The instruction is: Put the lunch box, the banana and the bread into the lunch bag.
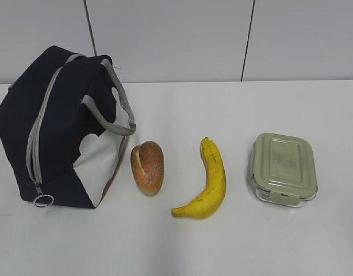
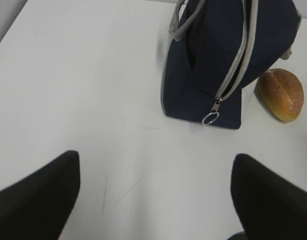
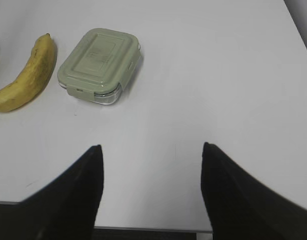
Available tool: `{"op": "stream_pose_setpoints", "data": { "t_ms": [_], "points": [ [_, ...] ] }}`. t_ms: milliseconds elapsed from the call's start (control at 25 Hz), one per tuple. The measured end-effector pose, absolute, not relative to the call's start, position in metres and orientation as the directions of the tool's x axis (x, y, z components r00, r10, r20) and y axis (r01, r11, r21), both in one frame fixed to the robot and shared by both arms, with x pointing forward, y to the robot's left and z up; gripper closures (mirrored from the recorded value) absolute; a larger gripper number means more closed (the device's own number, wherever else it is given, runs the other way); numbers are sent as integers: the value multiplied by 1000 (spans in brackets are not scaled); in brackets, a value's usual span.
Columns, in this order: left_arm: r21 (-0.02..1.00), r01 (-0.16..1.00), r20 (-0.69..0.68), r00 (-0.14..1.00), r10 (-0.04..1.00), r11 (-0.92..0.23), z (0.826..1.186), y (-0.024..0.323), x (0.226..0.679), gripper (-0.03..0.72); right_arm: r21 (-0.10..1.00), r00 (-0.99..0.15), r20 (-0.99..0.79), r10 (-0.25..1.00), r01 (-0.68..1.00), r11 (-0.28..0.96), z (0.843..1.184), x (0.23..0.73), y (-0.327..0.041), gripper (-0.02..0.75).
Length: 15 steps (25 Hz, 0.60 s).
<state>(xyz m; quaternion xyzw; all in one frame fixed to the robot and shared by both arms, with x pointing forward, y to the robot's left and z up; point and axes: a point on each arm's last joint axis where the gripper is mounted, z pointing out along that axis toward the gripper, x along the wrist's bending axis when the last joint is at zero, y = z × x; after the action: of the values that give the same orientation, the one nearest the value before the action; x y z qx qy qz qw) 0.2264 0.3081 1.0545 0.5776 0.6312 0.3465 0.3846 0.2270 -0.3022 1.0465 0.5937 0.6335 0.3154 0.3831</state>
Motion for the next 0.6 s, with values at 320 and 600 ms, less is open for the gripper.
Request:
{"op": "stream_pose_setpoints", "data": {
  "t_ms": [320, 600],
  "points": [
    [882, 461, -90, -33, 995, 95, 1055, 308, 227, 95, 854, -2, -111, 994, 511, 96, 1047, 227, -302, 281],
    [917, 375, -155, 24, 988, 135, 1092, 301, 239, 97, 854, -2, -111, 994, 511, 96, 1047, 227, -302, 281]
  ]
}}
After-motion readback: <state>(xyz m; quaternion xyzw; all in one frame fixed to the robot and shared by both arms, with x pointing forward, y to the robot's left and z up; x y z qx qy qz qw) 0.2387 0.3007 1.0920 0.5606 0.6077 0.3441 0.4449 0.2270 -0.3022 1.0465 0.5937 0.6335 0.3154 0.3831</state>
